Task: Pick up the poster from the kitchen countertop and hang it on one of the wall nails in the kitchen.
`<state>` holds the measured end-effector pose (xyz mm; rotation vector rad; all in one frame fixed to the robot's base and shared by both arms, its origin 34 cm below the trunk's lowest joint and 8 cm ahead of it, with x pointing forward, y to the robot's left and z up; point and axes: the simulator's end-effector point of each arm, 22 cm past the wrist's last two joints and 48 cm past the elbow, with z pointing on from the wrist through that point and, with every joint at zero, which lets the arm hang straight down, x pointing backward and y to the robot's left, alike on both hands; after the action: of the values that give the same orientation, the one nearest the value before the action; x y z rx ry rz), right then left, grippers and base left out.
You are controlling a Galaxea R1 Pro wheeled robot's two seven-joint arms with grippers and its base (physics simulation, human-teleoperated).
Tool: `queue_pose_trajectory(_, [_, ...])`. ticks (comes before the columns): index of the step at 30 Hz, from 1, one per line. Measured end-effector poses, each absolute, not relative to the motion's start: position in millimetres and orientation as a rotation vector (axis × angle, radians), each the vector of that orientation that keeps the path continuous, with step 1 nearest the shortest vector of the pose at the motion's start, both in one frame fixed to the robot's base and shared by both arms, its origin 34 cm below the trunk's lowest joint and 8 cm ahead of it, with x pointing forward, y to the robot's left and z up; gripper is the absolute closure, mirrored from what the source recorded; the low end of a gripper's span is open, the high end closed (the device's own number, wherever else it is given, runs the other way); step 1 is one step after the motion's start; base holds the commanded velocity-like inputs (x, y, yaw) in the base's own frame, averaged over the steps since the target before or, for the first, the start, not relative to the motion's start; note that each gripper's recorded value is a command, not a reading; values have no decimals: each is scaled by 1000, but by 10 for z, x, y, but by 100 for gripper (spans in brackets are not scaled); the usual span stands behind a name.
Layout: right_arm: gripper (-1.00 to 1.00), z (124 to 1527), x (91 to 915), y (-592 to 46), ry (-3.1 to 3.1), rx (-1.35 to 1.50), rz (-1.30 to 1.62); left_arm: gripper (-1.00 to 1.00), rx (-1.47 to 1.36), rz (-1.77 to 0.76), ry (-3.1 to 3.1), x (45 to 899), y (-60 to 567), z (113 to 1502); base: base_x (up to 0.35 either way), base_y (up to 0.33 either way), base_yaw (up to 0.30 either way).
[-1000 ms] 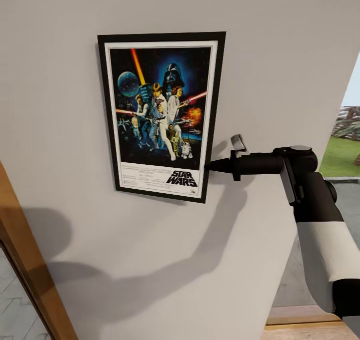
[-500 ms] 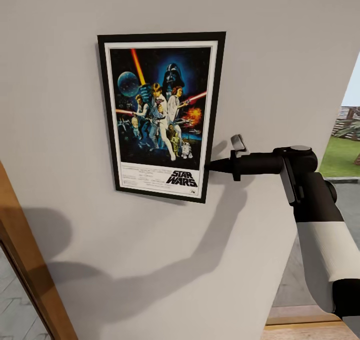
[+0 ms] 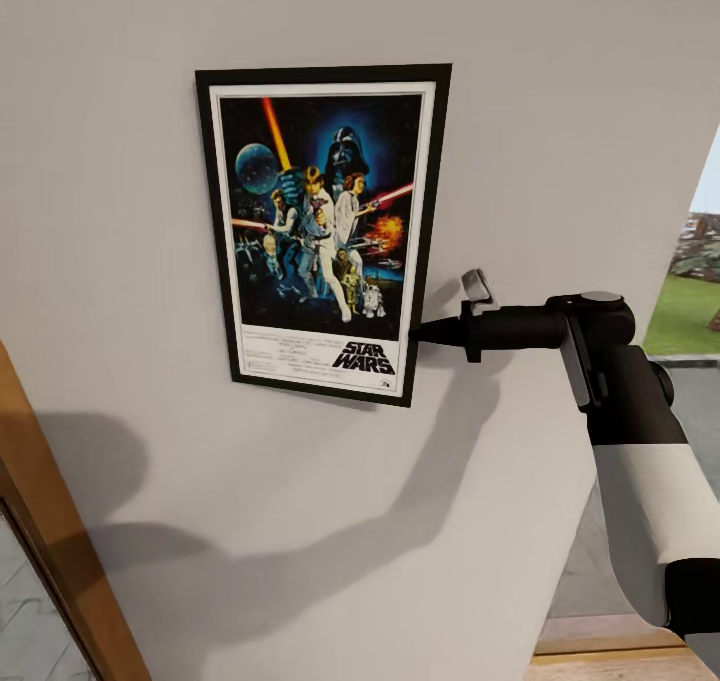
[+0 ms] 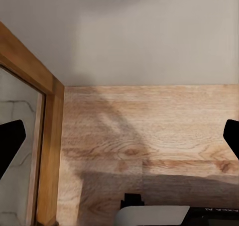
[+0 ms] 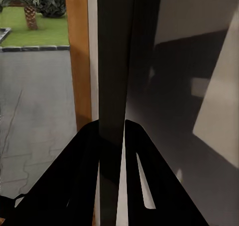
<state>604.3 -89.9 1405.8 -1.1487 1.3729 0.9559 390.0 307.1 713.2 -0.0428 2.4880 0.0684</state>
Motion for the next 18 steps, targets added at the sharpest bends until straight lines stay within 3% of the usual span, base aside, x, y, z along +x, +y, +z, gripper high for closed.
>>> queue_pose_trajectory(18, [100, 14033, 6047, -899, 1377, -1146, 959, -100, -46, 70, 2480, 3923, 3093, 7151, 0, 0, 0])
